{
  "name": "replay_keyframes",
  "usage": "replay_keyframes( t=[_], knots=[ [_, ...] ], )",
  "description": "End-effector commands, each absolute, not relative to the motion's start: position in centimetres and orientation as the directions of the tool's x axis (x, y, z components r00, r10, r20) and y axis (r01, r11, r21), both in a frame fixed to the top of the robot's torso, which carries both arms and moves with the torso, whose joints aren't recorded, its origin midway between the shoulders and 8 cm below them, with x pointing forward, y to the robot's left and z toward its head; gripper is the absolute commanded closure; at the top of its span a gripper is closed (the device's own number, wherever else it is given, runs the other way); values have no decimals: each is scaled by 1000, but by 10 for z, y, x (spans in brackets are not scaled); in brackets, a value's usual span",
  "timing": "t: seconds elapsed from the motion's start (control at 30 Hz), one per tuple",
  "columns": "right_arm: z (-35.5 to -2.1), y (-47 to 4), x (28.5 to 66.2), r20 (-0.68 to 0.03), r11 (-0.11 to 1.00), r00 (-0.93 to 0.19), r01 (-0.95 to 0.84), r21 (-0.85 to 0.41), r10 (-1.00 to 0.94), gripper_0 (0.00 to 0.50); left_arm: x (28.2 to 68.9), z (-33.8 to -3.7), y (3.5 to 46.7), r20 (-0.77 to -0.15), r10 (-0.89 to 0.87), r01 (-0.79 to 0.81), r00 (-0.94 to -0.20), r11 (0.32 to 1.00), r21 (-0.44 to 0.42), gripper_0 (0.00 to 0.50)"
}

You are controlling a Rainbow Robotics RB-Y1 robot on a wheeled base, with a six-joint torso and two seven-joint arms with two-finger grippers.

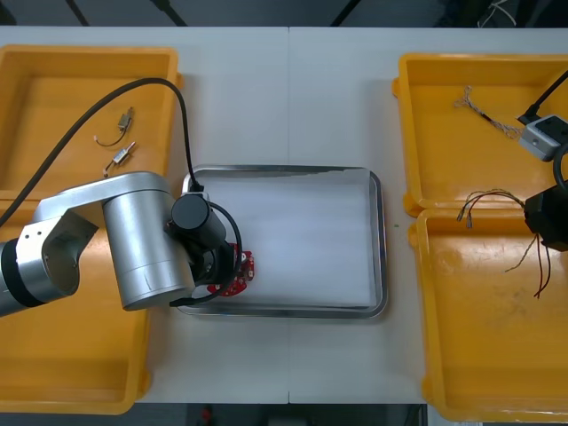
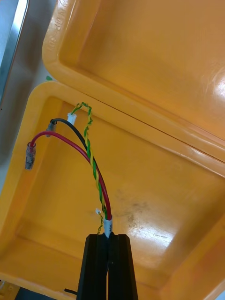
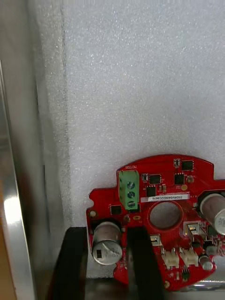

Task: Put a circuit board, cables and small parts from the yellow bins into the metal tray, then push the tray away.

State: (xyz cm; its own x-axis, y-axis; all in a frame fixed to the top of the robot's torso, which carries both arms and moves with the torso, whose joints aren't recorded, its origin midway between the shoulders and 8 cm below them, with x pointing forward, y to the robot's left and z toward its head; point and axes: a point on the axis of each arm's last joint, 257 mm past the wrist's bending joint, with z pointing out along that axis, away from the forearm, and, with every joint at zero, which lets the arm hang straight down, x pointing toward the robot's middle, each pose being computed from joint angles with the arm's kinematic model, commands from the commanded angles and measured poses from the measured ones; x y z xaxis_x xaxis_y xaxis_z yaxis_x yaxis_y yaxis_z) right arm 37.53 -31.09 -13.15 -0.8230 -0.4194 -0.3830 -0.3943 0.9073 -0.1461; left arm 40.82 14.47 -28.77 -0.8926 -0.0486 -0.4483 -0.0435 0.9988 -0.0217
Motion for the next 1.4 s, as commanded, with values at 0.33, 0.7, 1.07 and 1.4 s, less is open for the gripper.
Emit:
replay_keyframes(
  t=[0.33, 0.7, 1.07, 1.4],
  knots=[
    [-119, -320, 379, -378, 888, -803, -412, -205, -460, 500, 426, -238, 126, -481, -105, -70, -870, 993, -90, 33],
    [-119, -320, 379, -378, 888, -803, -412, -205, -460, 500, 424, -151, 150, -454, -105, -63, -885, 992, -108, 19],
    [-127, -320, 378, -362, 893, -816, -408, -191, -450, 500, 445, -79, 203, -471, -102, -45, -876, 991, -129, 0],
    [-122, -309, 384, -321, 844, -782, -469, -259, -534, 500, 483, -52, 257, -519, -123, -67, -846, 990, -125, 0]
  ],
)
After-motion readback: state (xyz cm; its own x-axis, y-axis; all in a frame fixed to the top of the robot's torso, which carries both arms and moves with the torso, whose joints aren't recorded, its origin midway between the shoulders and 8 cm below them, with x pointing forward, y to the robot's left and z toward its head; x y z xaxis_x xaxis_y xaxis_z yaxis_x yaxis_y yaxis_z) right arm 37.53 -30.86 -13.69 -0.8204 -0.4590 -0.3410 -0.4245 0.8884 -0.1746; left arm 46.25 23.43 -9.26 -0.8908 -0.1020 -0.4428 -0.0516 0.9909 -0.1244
